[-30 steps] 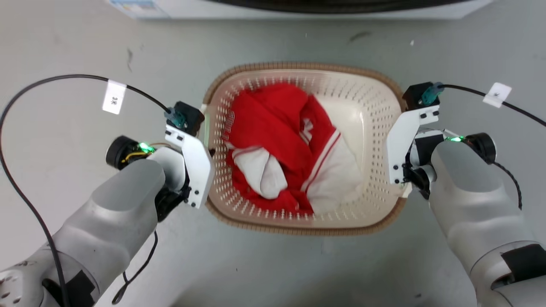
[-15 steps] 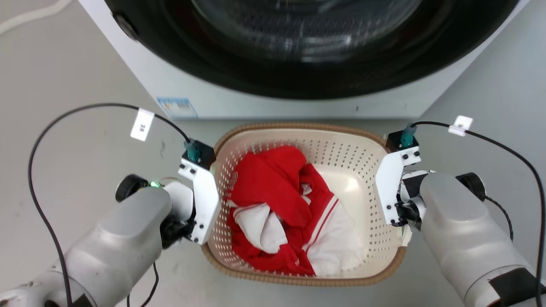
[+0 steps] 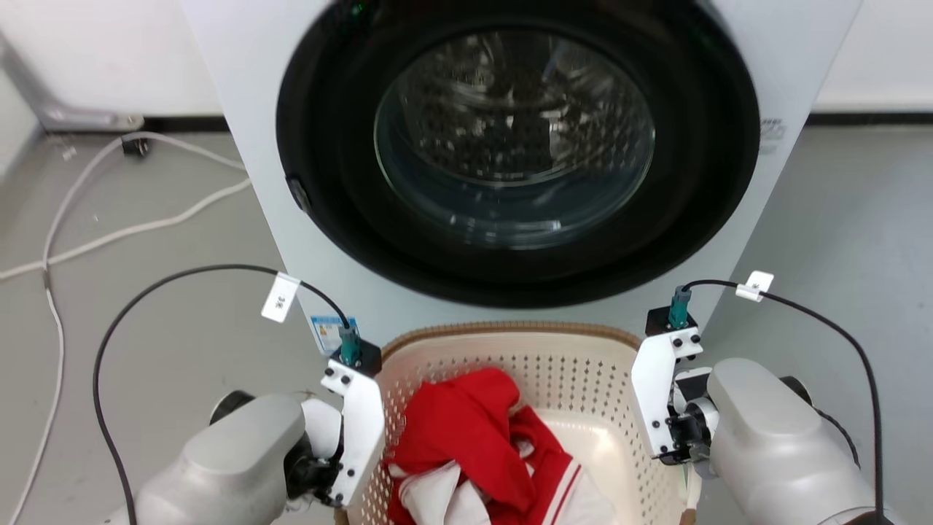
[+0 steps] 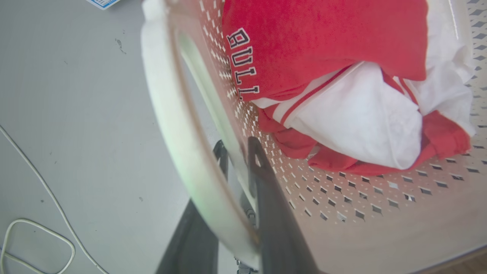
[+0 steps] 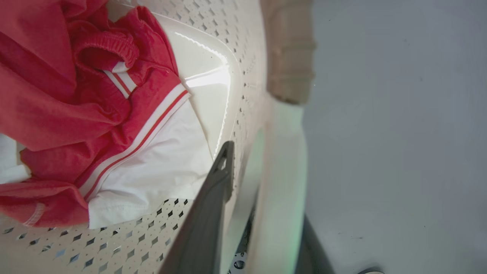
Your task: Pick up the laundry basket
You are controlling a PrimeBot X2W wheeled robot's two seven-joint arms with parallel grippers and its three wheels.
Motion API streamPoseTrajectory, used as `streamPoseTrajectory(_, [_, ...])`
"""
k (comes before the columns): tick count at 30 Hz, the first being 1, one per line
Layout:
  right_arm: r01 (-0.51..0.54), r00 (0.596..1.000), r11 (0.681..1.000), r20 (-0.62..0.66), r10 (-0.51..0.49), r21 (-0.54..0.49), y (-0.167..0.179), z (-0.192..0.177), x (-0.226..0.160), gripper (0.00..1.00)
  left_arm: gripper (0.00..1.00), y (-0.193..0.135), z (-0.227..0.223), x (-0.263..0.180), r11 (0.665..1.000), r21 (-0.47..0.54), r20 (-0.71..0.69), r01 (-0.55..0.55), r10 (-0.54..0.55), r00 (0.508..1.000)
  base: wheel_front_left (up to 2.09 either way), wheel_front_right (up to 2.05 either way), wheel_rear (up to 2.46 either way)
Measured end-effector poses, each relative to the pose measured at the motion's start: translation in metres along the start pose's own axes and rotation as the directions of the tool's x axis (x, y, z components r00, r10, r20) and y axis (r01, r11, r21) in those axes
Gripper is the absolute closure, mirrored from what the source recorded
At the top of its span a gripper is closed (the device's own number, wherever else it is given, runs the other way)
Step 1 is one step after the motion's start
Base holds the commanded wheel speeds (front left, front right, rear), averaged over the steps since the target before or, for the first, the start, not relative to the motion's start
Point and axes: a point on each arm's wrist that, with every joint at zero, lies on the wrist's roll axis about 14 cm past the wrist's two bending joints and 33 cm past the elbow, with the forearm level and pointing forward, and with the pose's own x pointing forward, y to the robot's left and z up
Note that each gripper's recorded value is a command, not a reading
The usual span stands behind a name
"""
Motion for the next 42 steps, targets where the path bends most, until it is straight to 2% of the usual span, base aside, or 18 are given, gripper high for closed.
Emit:
streamPoseTrajectory(13, [-0.005, 1.0, 1.0, -0.031, 0.004, -0.007, 0.008, -0.01, -0.02, 1.0, 1.0, -0.015, -0.017, -0.016, 1.0, 0.024, -0.047, 0.008, -0.007, 0.999, 0.0, 0.0, 0.0])
streamPoseTrajectory(42, [-0.014, 0.999, 1.0, -0.039, 0.015, 0.006, 0.008, -0.013, -0.021, 1.0, 1.0, -0.012, -0.01, -0.022, 1.0, 0.025, -0.057, 0.007, -0.006, 0.998, 0.0, 0.0, 0.0])
